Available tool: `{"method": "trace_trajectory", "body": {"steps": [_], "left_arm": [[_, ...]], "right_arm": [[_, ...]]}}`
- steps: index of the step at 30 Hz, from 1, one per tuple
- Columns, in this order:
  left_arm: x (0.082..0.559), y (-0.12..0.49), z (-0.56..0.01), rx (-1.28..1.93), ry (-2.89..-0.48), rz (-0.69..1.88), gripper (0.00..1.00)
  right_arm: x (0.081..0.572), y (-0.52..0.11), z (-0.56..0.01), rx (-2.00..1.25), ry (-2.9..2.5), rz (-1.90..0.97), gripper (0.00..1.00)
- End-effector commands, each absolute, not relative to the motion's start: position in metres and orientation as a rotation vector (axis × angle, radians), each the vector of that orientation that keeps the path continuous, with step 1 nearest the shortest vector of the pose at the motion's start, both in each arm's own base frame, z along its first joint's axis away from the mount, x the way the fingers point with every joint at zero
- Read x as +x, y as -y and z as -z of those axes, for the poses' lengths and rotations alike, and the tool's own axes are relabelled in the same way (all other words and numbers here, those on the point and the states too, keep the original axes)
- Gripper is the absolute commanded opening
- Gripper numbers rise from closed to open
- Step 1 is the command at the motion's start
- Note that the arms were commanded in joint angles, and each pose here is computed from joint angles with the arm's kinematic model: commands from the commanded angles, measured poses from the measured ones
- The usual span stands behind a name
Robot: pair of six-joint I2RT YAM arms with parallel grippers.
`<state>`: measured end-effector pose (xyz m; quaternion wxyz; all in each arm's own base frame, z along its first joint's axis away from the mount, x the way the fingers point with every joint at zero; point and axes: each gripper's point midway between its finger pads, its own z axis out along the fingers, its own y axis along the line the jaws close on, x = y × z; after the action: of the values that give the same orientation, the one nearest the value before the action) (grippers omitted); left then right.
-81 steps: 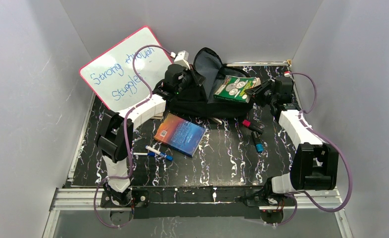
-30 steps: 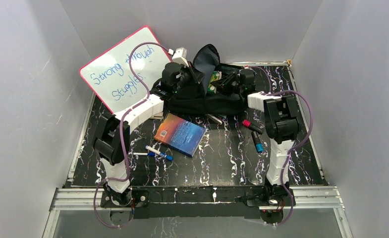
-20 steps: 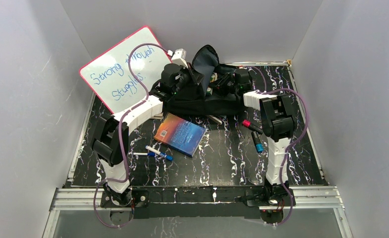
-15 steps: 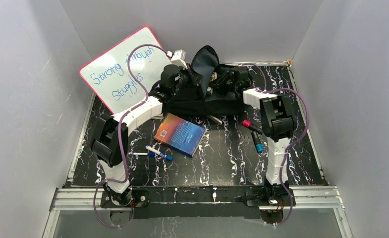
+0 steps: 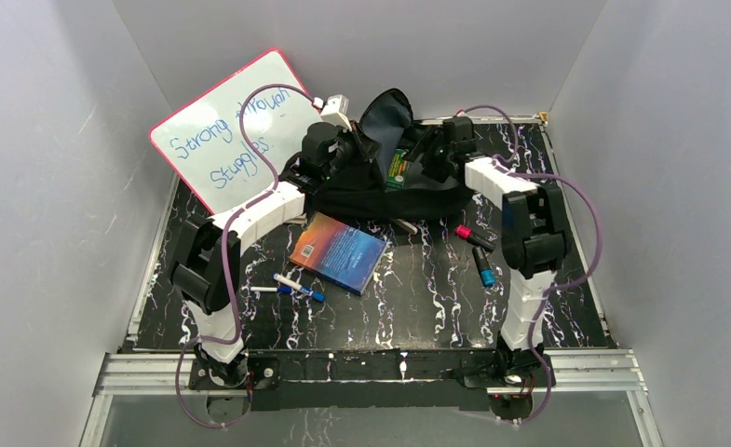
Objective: Pack the student bag
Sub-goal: Place the book in the student bag.
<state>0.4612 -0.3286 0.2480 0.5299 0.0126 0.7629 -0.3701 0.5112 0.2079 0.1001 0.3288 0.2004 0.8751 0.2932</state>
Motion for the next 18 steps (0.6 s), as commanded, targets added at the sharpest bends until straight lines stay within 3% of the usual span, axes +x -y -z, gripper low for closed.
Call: {"method": "trace_trajectory", "body": {"steps": [1,11,18], "left_arm": [[0.459,0.309,-0.305,0.015,-1.674,0.878,0.00],[0.464,0.277,-0.244,-0.112,-1.787,0.753,0.00],[0.469,0.263,-0.203,-0.141,-1.870,0.696,0.43]], "right_arm": [[0.505,-0.178,-0.172,0.418,-2.135,-0.622,0.79],[0.427,-0.152,-0.226,0.242,-2.004,-0.583,0.78],[0.362,-0.149,-0.226,0.120,-2.006,-0.645,0.78]]}}
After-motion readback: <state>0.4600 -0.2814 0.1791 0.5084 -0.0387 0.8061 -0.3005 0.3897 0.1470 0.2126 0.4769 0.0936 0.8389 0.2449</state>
